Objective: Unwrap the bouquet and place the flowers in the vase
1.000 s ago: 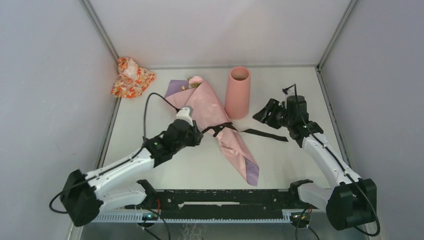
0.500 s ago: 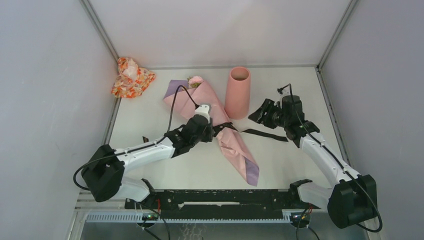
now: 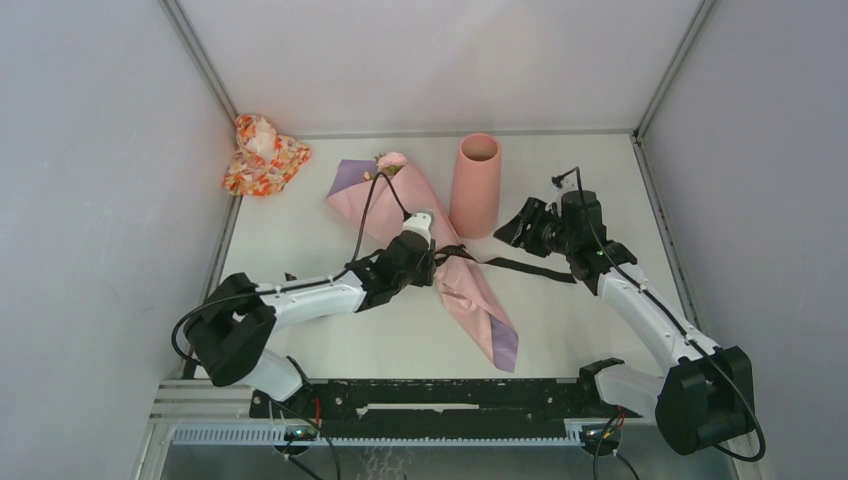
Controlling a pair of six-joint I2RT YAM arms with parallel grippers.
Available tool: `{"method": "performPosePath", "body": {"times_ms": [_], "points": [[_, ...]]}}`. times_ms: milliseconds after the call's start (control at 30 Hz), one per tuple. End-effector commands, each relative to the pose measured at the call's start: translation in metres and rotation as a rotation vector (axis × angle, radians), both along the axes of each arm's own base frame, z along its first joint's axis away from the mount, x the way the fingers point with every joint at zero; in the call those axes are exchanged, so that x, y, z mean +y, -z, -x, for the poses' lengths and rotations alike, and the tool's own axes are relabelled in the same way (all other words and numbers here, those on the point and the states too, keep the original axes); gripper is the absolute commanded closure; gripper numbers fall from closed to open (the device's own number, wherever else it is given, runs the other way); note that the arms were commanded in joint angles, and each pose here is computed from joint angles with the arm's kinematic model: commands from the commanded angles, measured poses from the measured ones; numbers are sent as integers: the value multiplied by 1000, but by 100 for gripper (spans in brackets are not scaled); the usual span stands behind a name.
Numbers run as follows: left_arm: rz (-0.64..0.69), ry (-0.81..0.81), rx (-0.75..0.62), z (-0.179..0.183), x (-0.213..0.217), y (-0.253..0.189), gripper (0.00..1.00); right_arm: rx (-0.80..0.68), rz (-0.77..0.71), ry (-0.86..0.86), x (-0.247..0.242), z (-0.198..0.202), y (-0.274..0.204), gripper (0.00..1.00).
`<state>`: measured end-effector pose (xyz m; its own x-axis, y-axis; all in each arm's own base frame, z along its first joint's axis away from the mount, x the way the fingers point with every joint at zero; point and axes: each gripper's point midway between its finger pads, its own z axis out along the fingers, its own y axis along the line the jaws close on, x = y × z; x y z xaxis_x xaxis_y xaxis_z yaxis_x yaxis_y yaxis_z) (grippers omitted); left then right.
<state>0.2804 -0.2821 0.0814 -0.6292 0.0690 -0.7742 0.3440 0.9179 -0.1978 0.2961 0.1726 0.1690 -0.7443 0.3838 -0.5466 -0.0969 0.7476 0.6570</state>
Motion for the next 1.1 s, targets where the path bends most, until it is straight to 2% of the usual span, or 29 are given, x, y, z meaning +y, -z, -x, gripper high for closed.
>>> {"method": "performPosePath", "body": {"times_ms": [0, 400, 1067], "points": [[56, 26, -71, -13, -20, -29, 66, -54, -24, -2, 5, -7, -16, 40], [89, 29, -115, 10, -6, -48, 67, -57, -34, -16, 12, -8, -16, 40], [-1, 42, -85, -2, -17, -10, 69, -53, -38, -29, 16, -6, -15, 40]]}}
